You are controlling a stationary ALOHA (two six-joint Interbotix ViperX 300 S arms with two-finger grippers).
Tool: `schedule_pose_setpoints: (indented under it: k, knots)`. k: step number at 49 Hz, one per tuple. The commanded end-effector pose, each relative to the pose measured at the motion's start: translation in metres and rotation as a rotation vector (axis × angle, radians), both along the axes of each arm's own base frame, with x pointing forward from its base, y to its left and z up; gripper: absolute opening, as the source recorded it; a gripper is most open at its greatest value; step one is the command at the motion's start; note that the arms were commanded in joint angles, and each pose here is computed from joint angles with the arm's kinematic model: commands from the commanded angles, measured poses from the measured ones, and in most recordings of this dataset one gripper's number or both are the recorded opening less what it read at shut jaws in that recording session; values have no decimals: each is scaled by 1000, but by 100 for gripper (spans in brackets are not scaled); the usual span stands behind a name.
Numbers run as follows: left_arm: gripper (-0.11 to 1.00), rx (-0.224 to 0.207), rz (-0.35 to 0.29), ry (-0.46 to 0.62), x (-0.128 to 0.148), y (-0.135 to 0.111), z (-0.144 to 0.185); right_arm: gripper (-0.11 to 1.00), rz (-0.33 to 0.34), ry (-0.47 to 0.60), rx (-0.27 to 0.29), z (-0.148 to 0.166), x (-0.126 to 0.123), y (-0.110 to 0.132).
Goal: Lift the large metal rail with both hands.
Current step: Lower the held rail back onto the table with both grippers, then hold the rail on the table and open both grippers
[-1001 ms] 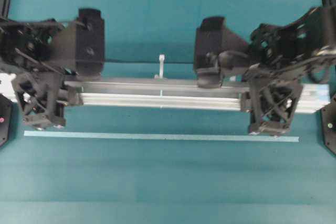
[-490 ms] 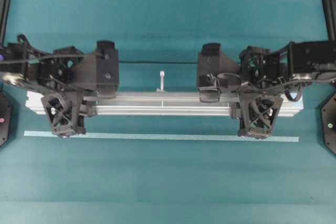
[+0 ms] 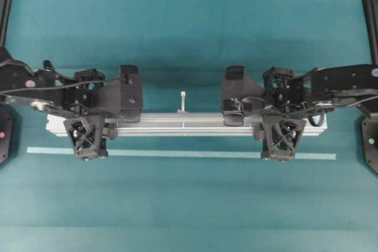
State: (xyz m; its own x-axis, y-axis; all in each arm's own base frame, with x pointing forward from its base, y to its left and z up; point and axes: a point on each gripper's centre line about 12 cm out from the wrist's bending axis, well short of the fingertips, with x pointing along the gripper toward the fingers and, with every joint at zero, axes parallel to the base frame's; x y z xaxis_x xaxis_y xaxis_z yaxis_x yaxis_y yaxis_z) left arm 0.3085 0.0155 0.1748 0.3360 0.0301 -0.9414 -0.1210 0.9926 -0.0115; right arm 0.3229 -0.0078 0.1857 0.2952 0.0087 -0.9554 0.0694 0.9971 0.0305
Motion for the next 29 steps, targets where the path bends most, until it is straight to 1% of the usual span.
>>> schedule_pose_setpoints:
  k: [1, 9, 18, 29]
  knots:
    - [36, -1, 23, -28, 5, 4, 0, 39, 2, -22, 2, -4, 4, 2]
    - [36, -3, 24, -43, 7, 4, -16, 39, 11, -22, 2, -17, 7, 5]
    - [36, -4, 21, -57, 11, 2, -21, 39, 23, -26, 4, -33, 9, 11]
    - [36, -23, 59, -62, 12, 0, -26, 39, 27, -12, 9, -46, 9, 16]
